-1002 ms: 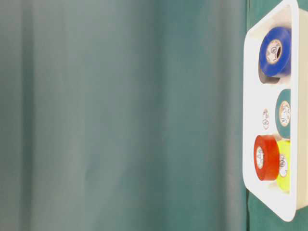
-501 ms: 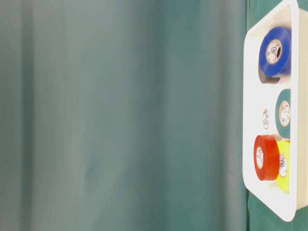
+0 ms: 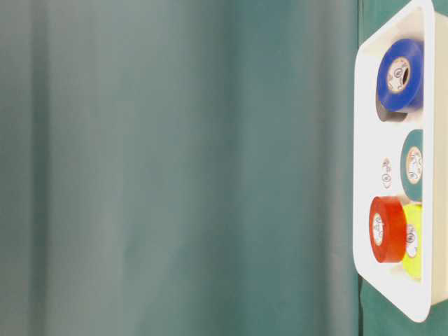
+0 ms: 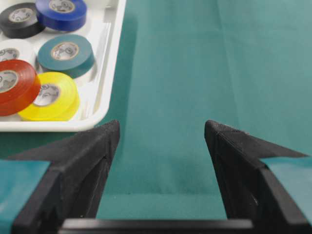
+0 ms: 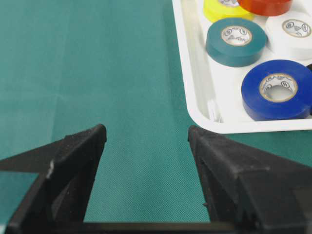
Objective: Put the tape alternately from left to right into the white case.
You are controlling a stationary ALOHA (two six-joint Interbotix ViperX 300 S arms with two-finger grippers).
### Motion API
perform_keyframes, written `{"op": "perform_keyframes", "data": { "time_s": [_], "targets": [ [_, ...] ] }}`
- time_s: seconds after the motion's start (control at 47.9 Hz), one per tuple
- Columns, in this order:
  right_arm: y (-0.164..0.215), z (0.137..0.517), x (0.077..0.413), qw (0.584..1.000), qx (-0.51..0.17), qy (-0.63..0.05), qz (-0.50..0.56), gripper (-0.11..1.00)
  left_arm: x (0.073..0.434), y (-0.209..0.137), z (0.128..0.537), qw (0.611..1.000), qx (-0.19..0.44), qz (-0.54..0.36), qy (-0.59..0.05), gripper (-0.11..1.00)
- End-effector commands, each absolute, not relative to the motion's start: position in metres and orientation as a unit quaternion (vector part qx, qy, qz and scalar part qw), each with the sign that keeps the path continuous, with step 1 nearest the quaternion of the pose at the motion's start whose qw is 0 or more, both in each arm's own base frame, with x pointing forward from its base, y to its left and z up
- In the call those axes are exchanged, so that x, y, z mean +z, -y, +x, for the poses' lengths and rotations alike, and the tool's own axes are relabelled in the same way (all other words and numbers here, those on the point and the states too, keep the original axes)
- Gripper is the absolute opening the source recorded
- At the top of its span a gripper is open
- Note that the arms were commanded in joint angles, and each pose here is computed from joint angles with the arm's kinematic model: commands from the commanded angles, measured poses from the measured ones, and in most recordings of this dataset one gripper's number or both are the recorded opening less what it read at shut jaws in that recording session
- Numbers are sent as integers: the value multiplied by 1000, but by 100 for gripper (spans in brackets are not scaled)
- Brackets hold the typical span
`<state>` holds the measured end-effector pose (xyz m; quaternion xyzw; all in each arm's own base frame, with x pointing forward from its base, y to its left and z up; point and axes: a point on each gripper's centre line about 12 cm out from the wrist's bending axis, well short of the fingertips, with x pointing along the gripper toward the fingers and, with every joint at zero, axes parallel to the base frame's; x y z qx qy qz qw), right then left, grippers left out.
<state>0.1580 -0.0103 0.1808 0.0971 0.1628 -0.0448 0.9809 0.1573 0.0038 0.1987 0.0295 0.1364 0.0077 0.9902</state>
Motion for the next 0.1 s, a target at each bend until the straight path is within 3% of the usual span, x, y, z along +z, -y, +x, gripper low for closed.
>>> {"op": "perform_keyframes", "data": {
  "time_s": [0.0,0.084],
  "targets": [
    [10,160,185,982,-41,-158,100,76,203,-4,159,991,9,27,-133,95],
    [10,160,185,982,-41,-157,99,76,203,-4,160,991,9,27,-132,95]
  ]
}}
